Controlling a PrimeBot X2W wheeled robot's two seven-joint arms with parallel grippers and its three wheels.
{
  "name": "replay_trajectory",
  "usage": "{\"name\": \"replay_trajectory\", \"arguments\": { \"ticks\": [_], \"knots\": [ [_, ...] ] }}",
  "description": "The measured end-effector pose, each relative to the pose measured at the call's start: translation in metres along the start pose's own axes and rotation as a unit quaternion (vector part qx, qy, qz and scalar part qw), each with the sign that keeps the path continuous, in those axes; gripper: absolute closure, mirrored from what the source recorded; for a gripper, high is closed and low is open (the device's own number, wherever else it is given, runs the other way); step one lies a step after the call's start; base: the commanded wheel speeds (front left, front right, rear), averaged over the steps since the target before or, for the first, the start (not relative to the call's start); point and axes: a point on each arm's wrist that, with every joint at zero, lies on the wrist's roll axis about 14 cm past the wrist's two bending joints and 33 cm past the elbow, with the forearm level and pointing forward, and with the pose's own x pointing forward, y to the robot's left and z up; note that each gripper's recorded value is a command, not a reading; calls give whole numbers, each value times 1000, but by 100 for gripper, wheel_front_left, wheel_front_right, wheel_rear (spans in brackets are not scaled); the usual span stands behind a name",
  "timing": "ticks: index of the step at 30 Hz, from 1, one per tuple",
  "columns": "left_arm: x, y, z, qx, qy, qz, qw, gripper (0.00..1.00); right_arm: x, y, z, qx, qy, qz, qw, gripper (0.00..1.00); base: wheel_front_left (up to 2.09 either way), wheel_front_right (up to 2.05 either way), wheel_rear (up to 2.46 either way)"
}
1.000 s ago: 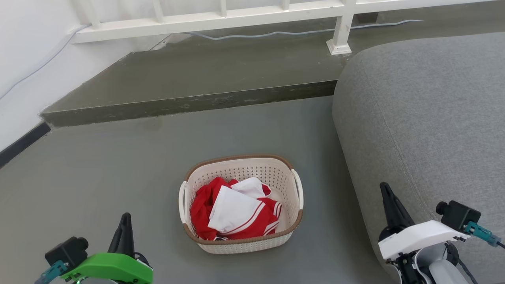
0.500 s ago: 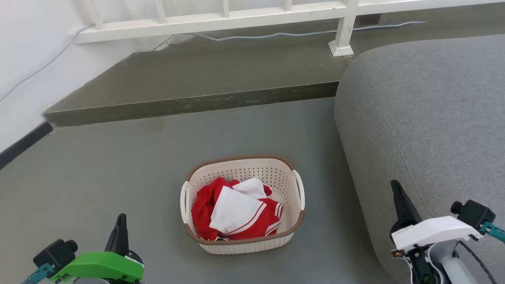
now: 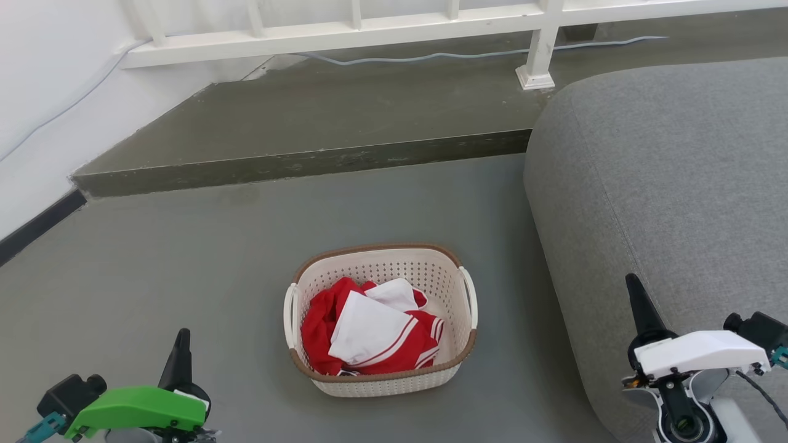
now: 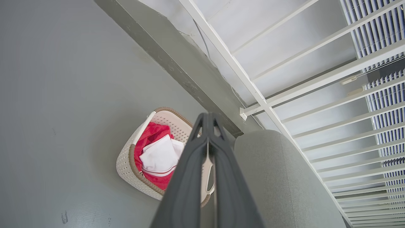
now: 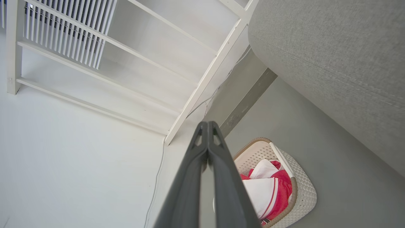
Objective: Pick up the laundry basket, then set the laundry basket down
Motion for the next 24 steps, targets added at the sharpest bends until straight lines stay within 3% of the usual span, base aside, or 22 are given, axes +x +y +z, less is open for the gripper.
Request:
{"name": "replay_trajectory", "arguments": {
  "ticks": [24],
  "knots": [
    [3,-4,17,-144,-7,-15,989,100,8,1,21,153,-15,6,988,100,0,0,0]
  ]
}}
